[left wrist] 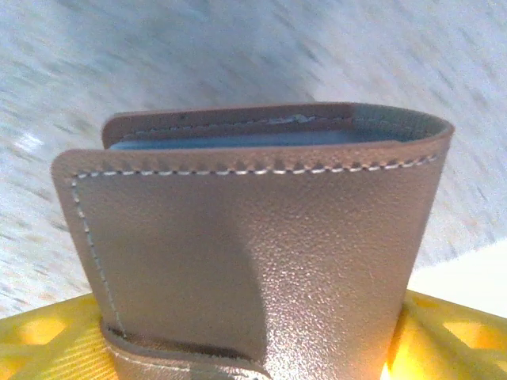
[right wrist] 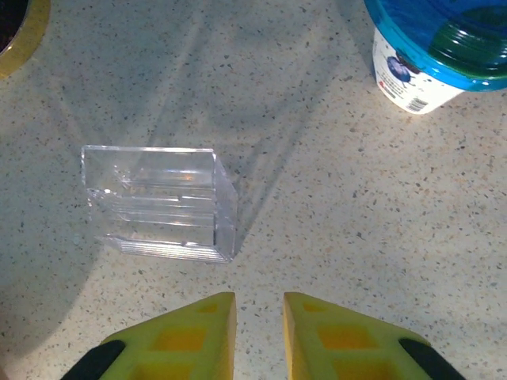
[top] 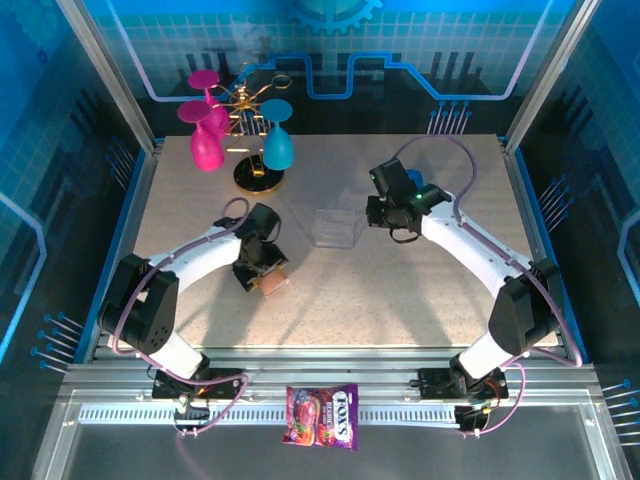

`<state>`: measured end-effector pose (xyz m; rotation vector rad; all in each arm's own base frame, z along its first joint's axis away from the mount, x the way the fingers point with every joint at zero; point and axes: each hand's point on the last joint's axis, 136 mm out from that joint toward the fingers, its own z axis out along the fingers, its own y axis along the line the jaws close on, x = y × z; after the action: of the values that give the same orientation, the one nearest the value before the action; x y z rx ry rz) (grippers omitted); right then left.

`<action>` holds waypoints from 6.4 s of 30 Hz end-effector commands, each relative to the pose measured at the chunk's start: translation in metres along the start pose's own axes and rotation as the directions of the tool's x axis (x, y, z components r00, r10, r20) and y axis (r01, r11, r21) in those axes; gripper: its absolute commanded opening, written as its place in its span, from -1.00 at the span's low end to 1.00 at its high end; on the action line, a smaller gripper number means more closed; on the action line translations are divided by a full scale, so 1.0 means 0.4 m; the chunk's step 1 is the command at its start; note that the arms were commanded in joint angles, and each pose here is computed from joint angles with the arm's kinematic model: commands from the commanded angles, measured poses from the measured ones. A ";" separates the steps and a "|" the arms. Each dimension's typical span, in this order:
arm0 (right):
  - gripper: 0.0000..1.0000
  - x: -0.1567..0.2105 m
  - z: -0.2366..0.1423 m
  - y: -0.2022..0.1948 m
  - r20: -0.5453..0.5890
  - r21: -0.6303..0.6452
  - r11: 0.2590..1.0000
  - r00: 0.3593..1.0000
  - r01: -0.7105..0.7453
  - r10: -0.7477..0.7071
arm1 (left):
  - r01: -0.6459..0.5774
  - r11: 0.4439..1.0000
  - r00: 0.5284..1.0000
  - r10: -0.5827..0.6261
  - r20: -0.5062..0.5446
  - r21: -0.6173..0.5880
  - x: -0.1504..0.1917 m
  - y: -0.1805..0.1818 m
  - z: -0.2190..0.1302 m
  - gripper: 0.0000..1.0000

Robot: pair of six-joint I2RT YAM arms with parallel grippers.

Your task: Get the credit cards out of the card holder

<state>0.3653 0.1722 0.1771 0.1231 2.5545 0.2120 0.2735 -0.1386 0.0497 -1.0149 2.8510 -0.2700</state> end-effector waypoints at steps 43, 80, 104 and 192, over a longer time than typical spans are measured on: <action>-0.45 0.098 -0.072 -0.121 -0.050 -0.159 0.977 0.989 -0.145 0.138 | -0.626 0.770 0.779 0.624 0.061 0.120 0.308 -0.328 -0.033 0.88; -0.45 0.378 0.057 -0.033 -0.325 -0.304 0.922 0.936 -0.238 0.134 | -0.615 0.787 0.784 0.617 -0.067 0.046 0.333 -0.259 0.028 -0.40; -0.45 0.392 0.068 -0.029 -0.346 -0.309 0.918 0.929 -0.248 0.135 | -0.627 0.778 0.774 0.620 -0.133 -0.022 0.343 -0.250 0.100 -0.42; -0.46 0.366 0.072 0.006 -0.338 -0.339 0.920 0.938 -0.197 0.076 | -0.588 0.790 0.808 0.581 0.097 0.171 0.224 -0.273 -0.148 -0.95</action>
<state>0.2484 0.1913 0.0657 0.1708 2.8035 0.7797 0.2617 -0.2975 0.1403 -0.0143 2.8175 -0.5662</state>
